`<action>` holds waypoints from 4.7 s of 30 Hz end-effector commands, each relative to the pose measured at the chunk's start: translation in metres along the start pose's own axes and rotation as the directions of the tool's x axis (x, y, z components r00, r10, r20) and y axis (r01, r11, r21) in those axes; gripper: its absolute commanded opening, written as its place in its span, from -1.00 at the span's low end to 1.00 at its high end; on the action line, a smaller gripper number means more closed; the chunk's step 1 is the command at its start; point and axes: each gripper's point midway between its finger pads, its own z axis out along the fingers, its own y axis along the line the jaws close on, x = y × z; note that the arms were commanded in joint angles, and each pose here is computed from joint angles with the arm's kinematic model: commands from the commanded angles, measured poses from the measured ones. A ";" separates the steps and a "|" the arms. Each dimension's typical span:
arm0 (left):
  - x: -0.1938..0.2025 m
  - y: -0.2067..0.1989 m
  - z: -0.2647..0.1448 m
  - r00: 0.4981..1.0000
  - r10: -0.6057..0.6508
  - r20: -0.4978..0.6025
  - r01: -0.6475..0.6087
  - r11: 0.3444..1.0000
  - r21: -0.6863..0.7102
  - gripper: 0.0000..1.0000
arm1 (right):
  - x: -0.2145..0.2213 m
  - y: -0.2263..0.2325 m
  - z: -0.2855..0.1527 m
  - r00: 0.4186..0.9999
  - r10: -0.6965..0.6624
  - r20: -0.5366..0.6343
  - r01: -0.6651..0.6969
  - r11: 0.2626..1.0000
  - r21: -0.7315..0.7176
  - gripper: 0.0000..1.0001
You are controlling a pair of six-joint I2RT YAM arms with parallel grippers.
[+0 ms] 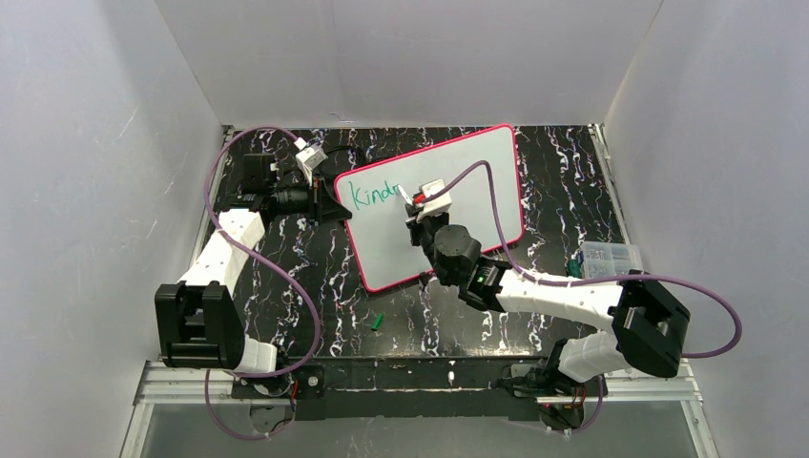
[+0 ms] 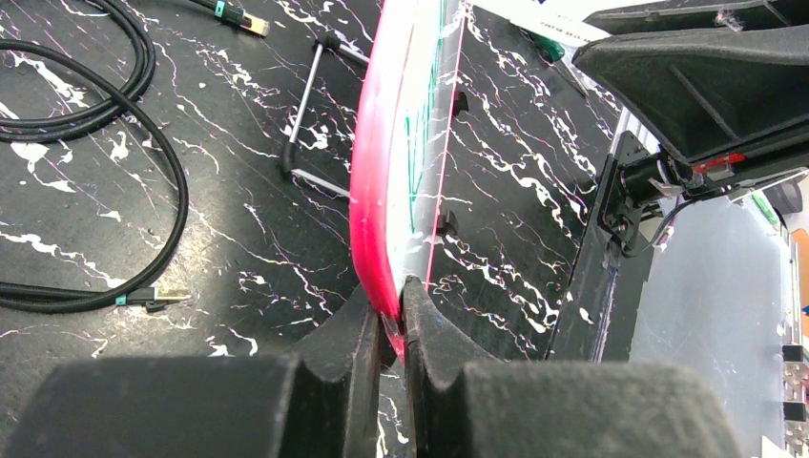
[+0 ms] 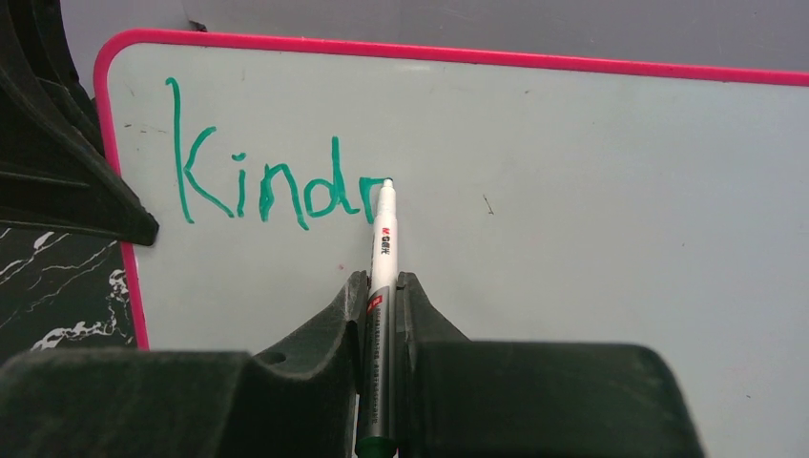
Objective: Write a sentence on the whiteboard
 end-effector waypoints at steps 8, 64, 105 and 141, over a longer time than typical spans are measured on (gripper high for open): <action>-0.010 0.000 -0.006 0.995 0.101 0.003 -0.101 0.994 -0.045 -1.00 | -0.004 -0.012 -0.007 0.999 0.031 0.013 -0.031 0.999 0.036 -0.97; -0.010 0.000 -0.006 0.995 0.100 0.002 -0.099 0.994 -0.047 -1.00 | -0.014 -0.022 -0.006 0.998 0.014 0.057 -0.019 0.996 0.082 -0.97; -0.010 0.001 -0.006 0.995 0.100 0.001 -0.100 0.994 -0.049 -1.00 | 0.013 -0.018 -0.012 0.998 0.068 -0.009 -0.068 0.997 0.027 -0.97; -0.009 0.001 -0.006 0.995 0.099 -0.001 -0.098 0.994 -0.050 -1.00 | -0.036 -0.039 0.000 0.994 0.012 0.106 -0.024 0.993 0.113 -0.97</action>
